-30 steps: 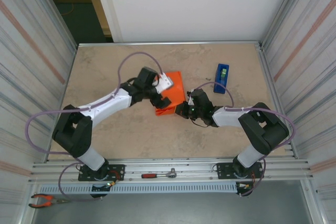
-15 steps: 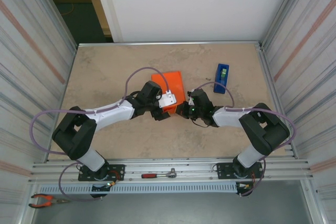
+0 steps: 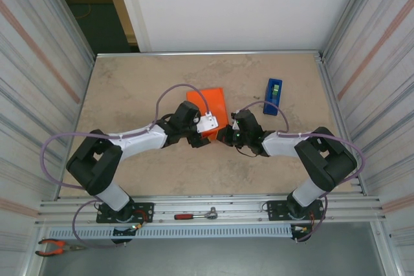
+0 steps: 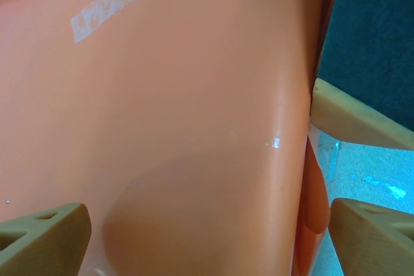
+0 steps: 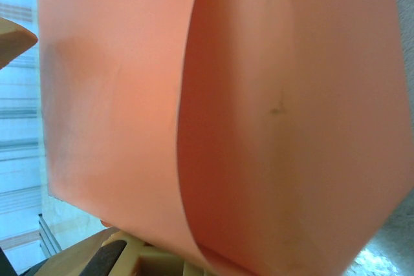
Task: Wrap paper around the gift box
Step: Press the wrapping paper on the gift box.
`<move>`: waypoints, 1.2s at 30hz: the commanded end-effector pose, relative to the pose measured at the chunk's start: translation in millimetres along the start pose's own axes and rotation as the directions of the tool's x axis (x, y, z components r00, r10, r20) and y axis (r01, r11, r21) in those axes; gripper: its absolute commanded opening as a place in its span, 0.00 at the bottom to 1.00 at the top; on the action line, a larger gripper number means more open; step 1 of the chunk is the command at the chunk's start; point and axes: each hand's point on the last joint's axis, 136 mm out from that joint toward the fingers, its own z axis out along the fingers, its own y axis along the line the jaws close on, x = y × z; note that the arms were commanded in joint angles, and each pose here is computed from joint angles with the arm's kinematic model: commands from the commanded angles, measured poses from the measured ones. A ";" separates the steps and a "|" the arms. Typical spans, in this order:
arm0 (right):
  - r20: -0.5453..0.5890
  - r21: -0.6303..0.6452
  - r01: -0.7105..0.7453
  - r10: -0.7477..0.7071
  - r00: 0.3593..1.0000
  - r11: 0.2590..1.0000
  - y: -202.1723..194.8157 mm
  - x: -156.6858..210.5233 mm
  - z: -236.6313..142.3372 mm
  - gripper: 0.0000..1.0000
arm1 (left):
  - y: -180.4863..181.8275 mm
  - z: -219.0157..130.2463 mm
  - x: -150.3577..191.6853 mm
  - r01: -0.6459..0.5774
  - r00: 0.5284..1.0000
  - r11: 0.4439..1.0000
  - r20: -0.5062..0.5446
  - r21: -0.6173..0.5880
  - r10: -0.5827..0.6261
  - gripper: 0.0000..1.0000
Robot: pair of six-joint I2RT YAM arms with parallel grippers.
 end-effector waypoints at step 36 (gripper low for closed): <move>0.148 0.069 -0.087 0.076 0.986 0.994 -35.5 -38.1 -88.4 0.00 | -7.9 17.2 23.4 -0.033 0.993 0.999 -0.111 -0.002 0.032 0.71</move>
